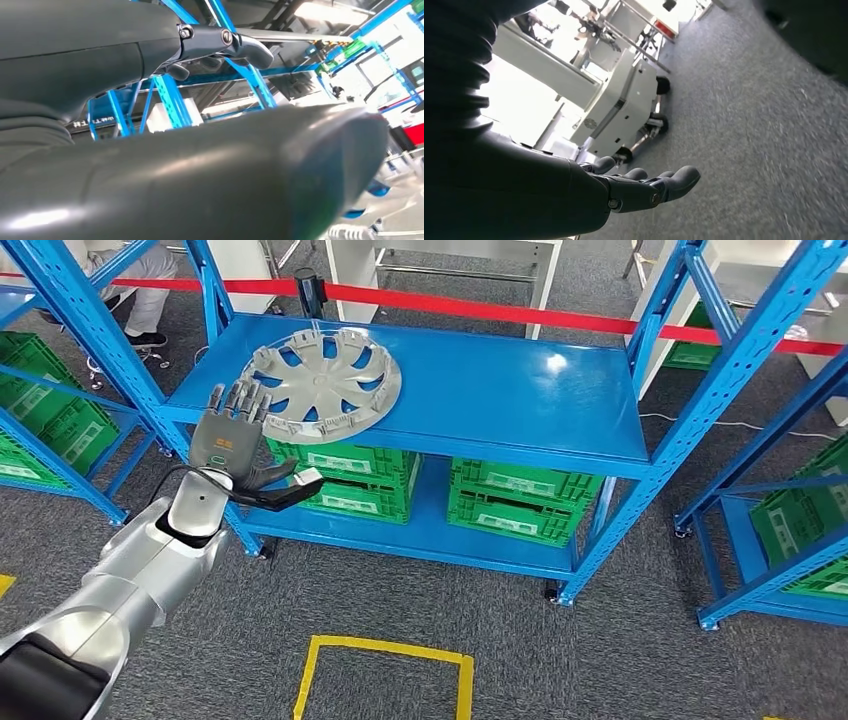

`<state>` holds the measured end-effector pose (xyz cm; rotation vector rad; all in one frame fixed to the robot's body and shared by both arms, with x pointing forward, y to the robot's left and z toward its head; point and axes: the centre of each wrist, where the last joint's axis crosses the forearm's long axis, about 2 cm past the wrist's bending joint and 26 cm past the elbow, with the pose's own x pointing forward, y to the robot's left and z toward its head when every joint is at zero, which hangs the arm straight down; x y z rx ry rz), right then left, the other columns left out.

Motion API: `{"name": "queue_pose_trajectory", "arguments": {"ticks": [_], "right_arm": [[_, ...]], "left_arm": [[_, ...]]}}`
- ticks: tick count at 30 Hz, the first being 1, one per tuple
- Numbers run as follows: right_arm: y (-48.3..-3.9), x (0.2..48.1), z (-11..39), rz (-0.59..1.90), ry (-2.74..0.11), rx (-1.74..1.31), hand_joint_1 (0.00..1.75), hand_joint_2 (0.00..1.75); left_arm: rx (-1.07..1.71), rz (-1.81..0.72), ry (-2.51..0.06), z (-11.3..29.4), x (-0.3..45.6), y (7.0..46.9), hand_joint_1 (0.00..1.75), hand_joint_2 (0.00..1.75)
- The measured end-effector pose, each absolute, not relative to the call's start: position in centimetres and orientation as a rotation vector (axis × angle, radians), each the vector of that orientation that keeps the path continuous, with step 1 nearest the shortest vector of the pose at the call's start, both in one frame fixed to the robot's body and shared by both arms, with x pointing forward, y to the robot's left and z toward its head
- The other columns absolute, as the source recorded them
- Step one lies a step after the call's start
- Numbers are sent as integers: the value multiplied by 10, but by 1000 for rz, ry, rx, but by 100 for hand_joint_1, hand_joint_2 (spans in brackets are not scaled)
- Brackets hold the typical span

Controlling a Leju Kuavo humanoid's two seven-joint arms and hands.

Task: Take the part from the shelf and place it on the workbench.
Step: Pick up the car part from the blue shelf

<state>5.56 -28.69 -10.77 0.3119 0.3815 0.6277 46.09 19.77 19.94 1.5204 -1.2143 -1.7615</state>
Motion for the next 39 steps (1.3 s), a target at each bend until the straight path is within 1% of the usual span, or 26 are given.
{"name": "queue_pose_trajectory", "arguments": {"ticks": [39], "right_arm": [[-289, 56, -108, 630, 385, 297, 0, 175]], "left_arm": [[1502, -1785, -1151, 189, 458, 203, 0, 0]]}}
